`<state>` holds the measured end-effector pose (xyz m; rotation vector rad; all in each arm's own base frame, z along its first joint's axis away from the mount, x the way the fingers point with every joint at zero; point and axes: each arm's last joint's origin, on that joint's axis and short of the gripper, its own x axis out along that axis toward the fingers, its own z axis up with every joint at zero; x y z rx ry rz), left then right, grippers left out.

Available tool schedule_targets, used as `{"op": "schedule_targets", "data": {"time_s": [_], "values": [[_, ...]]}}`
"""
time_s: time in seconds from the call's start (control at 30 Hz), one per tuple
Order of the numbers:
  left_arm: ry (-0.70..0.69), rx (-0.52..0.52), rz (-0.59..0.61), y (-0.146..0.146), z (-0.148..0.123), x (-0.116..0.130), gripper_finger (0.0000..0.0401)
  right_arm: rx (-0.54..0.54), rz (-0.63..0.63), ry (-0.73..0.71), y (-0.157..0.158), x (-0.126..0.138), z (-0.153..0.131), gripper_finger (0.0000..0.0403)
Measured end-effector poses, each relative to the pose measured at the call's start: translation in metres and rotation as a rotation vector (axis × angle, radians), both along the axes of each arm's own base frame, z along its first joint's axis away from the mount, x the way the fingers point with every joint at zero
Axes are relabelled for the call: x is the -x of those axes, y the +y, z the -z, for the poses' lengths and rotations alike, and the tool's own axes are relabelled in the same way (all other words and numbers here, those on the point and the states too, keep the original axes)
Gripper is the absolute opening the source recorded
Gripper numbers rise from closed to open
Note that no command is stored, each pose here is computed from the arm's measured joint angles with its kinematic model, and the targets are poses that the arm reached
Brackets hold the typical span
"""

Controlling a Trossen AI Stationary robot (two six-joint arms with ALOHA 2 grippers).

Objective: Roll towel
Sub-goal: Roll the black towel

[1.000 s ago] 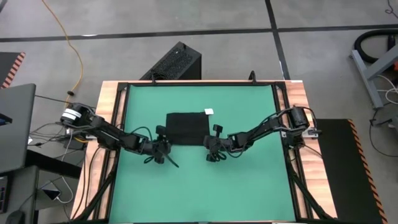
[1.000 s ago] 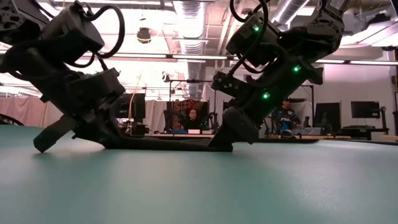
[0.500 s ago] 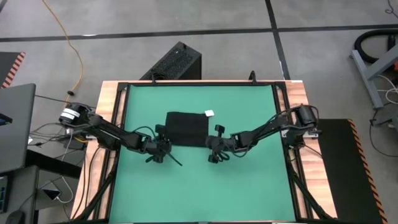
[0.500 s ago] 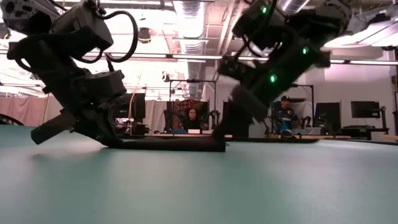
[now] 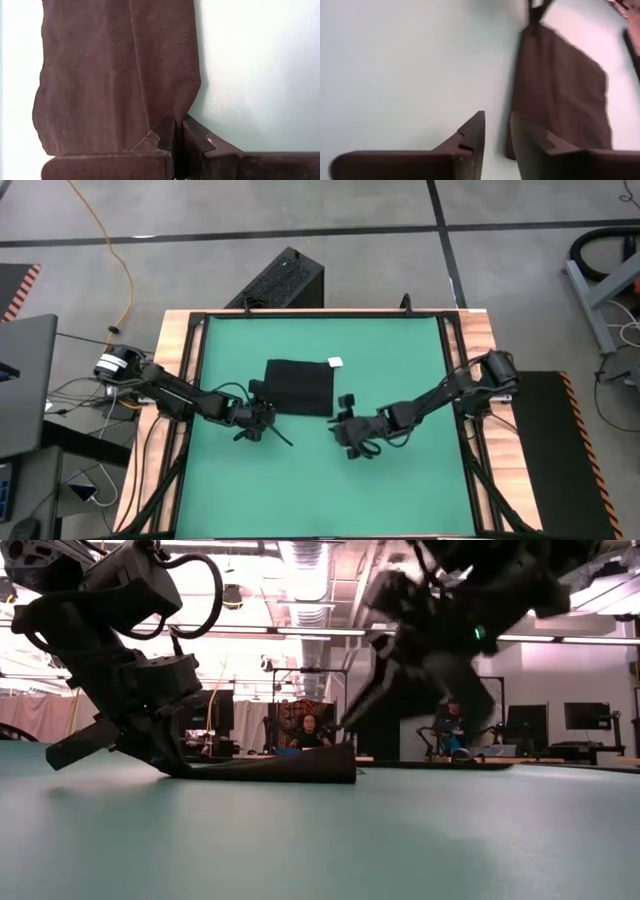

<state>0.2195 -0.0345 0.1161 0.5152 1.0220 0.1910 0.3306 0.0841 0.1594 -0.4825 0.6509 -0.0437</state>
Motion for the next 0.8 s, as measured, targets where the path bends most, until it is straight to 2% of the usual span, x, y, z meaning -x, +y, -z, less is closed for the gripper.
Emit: {"op": "schedule_targets", "data": {"time_s": [0.17,0.27,0.5,0.8], "values": [[-0.001,0.0,0.001,0.0,0.0,0.0,0.0,0.042,-0.026,-0.049,-0.003,-0.013,0.013,0.0146],[0.002,-0.001,0.001,0.0,0.0,0.0,0.0,0.083,-0.023,-0.017,-0.009,-0.015,0.021,0.0168],[0.006,0.005,-0.002,0.002,0.0,0.0,0.0,0.079,0.031,0.029,-0.031,-0.016,0.023,0.0227],[0.016,0.0,-0.014,0.006,0.0,0.0,0.0,0.03,0.04,0.07,-0.047,-0.018,0.03,0.0226]]}}
